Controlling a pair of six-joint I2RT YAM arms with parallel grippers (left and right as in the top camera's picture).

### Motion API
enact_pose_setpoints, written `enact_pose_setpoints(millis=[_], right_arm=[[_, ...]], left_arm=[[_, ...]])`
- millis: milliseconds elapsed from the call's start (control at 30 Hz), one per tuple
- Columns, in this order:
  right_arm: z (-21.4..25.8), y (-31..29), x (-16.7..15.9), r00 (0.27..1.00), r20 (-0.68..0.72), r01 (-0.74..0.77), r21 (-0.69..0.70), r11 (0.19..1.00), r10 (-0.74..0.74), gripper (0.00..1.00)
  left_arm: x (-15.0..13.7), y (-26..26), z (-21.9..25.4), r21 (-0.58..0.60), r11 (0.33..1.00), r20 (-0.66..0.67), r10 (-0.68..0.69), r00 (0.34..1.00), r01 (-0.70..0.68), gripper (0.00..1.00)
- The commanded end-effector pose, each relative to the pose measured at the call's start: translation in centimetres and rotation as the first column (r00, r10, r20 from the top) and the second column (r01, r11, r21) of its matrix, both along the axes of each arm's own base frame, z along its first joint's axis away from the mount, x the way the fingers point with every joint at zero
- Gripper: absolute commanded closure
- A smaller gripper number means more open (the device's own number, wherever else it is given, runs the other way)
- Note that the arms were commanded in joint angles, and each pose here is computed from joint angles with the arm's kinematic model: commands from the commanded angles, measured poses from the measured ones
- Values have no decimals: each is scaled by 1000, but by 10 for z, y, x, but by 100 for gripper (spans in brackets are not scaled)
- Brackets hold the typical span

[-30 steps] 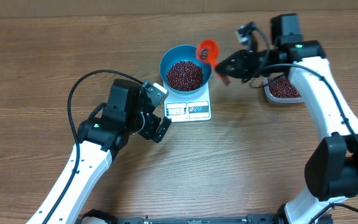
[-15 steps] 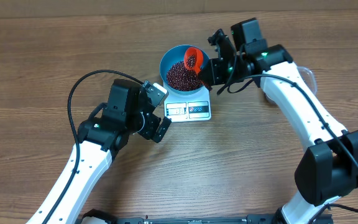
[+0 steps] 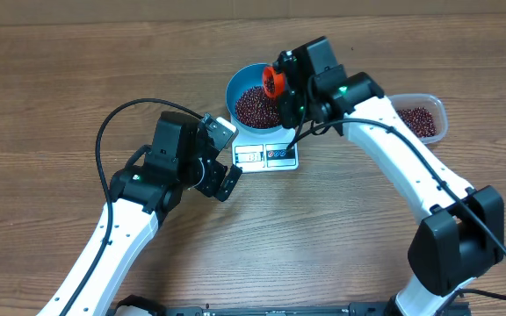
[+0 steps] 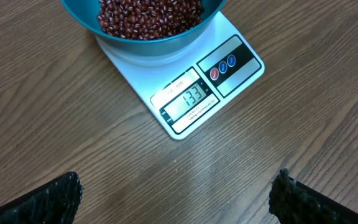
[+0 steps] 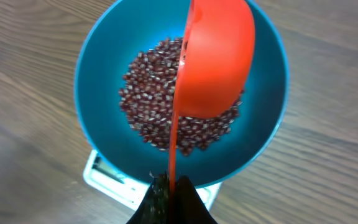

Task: Scoop item into bowl and weigh 150g on scale
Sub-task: 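Tilt the scoop to pour beans into the blue bowl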

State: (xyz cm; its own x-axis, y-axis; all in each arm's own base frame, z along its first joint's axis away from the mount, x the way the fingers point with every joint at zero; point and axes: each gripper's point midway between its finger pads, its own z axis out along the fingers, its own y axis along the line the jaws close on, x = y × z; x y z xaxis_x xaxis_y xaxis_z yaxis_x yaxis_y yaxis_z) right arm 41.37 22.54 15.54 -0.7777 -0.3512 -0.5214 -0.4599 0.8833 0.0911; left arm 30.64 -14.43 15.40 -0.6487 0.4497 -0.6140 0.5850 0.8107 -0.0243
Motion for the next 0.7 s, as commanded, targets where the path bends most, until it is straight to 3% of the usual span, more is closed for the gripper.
enact_pose_setpoints(millis=[0, 233, 667], right_arm=[[26, -8, 12, 991, 132, 6, -101, 995, 8, 96], [29, -3, 13, 982, 184, -11, -173, 985, 43, 96], [30, -2, 13, 980, 191, -28, -187, 982, 64, 96]], left_arm=[[1, 2, -3, 2, 1000, -10, 16, 1000, -16, 0], [1, 2, -3, 2, 1000, -10, 16, 1000, -16, 1], [1, 2, -3, 2, 1000, -10, 16, 1000, -16, 0]])
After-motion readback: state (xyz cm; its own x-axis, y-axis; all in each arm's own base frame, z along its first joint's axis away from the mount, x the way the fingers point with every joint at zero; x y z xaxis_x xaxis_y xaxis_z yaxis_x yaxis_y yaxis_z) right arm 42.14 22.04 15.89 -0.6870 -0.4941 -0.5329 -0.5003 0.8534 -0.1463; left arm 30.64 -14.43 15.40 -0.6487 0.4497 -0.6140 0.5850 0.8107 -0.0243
